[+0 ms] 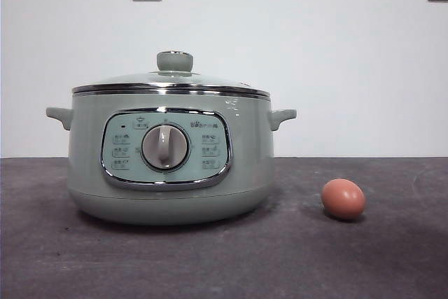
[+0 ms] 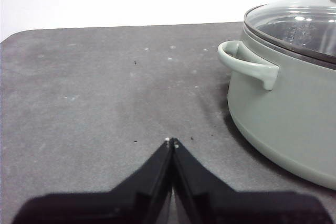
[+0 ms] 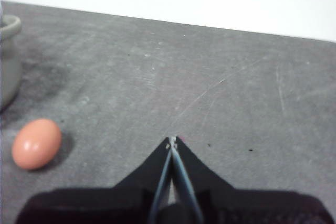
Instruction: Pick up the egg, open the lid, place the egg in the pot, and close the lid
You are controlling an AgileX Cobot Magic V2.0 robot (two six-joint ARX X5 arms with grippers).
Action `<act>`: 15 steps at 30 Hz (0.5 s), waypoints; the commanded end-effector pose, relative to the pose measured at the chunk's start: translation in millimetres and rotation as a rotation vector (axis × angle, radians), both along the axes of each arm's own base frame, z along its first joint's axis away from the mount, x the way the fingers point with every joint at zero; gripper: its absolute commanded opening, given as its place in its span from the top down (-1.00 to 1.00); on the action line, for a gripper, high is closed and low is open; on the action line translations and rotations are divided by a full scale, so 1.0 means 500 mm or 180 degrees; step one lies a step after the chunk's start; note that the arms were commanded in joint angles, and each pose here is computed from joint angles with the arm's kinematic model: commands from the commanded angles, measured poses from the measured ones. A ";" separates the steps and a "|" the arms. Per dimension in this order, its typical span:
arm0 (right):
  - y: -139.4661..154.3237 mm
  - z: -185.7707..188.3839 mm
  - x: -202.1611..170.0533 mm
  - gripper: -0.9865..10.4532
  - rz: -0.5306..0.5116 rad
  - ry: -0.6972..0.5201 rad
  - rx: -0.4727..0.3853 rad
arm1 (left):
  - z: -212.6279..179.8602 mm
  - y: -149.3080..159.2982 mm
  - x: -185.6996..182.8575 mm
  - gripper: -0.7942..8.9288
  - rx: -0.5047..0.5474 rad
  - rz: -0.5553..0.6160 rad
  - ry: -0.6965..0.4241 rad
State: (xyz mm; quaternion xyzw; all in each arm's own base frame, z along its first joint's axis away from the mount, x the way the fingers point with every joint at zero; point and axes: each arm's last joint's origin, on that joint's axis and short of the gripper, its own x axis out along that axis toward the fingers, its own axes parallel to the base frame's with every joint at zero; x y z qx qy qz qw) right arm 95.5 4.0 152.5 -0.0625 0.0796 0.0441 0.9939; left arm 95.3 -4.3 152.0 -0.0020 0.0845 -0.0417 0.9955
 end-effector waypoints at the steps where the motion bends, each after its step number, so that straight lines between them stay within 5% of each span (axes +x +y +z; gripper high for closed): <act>1: 0.000 -0.009 0.001 0.83 -0.0104 0.0095 0.0627 | -0.009 0.000 0.001 0.84 -0.0134 0.0024 0.0039; 5: 0.000 -0.008 0.001 0.83 -0.0218 0.0133 0.1311 | -0.009 0.000 0.001 0.84 -0.0348 0.0055 0.0058; 15: 0.003 0.026 -0.001 0.84 -0.0035 -0.0092 0.1637 | 0.004 -0.005 -0.001 0.85 -0.0754 -0.0166 0.0069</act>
